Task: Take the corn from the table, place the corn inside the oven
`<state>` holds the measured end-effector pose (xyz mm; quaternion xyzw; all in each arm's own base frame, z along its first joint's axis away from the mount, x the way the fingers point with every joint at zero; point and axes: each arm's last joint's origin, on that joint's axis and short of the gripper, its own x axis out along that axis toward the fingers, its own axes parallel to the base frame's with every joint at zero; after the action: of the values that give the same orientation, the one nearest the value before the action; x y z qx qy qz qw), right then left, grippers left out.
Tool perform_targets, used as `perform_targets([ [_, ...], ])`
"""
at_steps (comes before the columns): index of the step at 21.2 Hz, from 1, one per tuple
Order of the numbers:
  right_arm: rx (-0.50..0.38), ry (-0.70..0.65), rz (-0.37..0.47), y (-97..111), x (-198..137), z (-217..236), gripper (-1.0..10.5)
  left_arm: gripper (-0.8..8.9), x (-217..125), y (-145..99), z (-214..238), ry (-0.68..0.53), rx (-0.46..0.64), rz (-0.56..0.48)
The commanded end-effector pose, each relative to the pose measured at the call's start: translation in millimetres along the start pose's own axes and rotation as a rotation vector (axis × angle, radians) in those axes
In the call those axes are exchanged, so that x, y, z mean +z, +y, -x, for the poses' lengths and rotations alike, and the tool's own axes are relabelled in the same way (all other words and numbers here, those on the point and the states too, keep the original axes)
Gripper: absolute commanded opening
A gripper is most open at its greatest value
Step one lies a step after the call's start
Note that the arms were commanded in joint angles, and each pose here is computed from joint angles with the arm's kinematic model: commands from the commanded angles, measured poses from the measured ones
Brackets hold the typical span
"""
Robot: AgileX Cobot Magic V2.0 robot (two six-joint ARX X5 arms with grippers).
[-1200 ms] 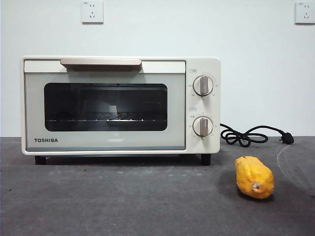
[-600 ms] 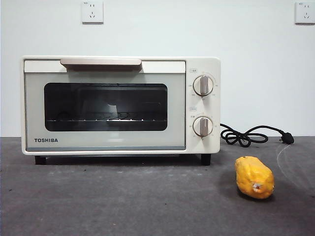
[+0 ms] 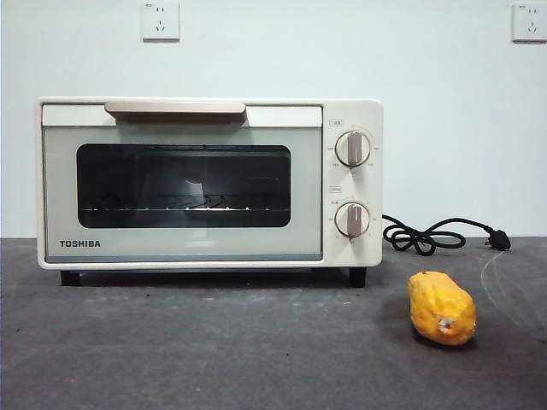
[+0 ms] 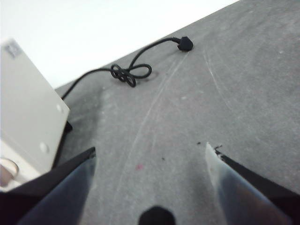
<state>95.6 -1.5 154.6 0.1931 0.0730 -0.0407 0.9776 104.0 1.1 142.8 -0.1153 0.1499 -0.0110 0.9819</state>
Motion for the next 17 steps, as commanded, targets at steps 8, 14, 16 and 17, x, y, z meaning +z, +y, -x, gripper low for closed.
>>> perform_targets([
  [8, 0.092, -0.207, -0.053, 9, 21, 3, 4.0, -0.04, 15, -7, 4, -0.06, -0.113, 0.077],
  [14, 0.151, -0.239, -0.086, 18, 42, 12, 3.1, -0.05, 46, -18, 13, -0.081, -0.26, 0.067],
  [16, 0.15, -0.245, -0.086, 19, 45, 14, 3.1, -0.05, 57, -21, 15, -0.091, -0.263, 0.065],
  [17, 0.141, -0.248, -0.088, 19, 46, 14, 3.1, -0.05, 62, -22, 16, -0.094, -0.264, 0.064],
])
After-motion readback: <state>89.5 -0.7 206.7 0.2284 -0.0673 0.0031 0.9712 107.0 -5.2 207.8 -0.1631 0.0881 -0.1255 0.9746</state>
